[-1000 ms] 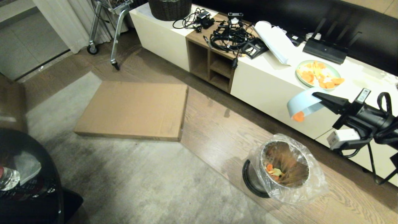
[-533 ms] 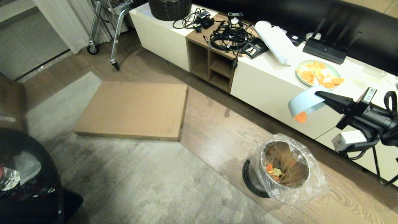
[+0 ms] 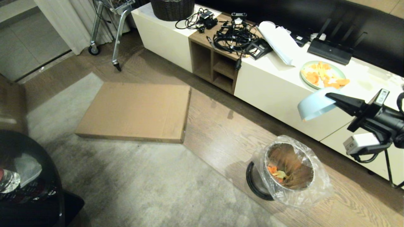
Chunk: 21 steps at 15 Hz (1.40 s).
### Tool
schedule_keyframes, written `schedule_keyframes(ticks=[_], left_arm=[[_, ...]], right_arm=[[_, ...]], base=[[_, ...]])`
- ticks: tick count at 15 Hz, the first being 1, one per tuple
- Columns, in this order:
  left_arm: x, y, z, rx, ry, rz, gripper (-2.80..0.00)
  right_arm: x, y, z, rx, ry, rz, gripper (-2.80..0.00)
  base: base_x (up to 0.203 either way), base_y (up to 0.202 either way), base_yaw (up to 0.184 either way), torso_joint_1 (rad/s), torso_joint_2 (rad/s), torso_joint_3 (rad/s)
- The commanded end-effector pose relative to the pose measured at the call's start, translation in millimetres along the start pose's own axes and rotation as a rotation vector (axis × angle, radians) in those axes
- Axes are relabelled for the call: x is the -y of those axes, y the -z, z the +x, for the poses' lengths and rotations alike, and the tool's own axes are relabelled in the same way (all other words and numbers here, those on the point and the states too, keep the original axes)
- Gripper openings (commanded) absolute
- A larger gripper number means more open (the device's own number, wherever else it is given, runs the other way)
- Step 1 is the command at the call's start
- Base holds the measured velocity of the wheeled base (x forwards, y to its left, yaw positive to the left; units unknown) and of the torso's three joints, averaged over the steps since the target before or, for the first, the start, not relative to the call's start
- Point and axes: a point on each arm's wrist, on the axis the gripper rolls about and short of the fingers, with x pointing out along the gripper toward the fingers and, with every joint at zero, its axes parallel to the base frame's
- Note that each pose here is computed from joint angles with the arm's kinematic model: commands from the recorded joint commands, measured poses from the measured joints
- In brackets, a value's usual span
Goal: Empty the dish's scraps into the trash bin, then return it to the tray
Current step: Pour the leftover food from the bowl into the trash can
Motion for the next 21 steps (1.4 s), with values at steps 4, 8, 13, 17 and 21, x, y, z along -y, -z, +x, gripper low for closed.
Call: schedule_keyframes(ticks=[4, 8, 13, 17, 21], left_arm=[[0.0, 0.0, 0.0, 0.001, 0.0, -0.001, -2.8], [0.0, 0.0, 0.0, 0.001, 0.0, -0.001, -2.8], [0.0, 0.0, 0.0, 0.001, 0.0, -0.001, -2.8], [0.0, 0.0, 0.0, 0.001, 0.0, -0.001, -2.8], [0.0, 0.0, 0.0, 0.001, 0.0, -0.001, -2.8]], right_arm=[[-0.4, 4.5, -5.8, -0.019, 0.01, -0.039, -2.8], [-3.8, 1.6, -8.1, -0.02, -0.004, -0.023, -2.8], [-5.6, 0.0, -9.7, -0.023, -0.013, 0.01, -2.8], [2.0, 3.5, -7.2, -0.008, 0.014, -0.052, -2.8], [14.5, 4.1, -5.2, 0.059, 0.058, -0.082, -2.8]], base=[[0.0, 0.0, 0.0, 0.0, 0.0, 0.0], [0.0, 0.0, 0.0, 0.0, 0.0, 0.0], [0.0, 0.0, 0.0, 0.0, 0.0, 0.0], [0.0, 0.0, 0.0, 0.0, 0.0, 0.0], [0.0, 0.0, 0.0, 0.0, 0.0, 0.0]])
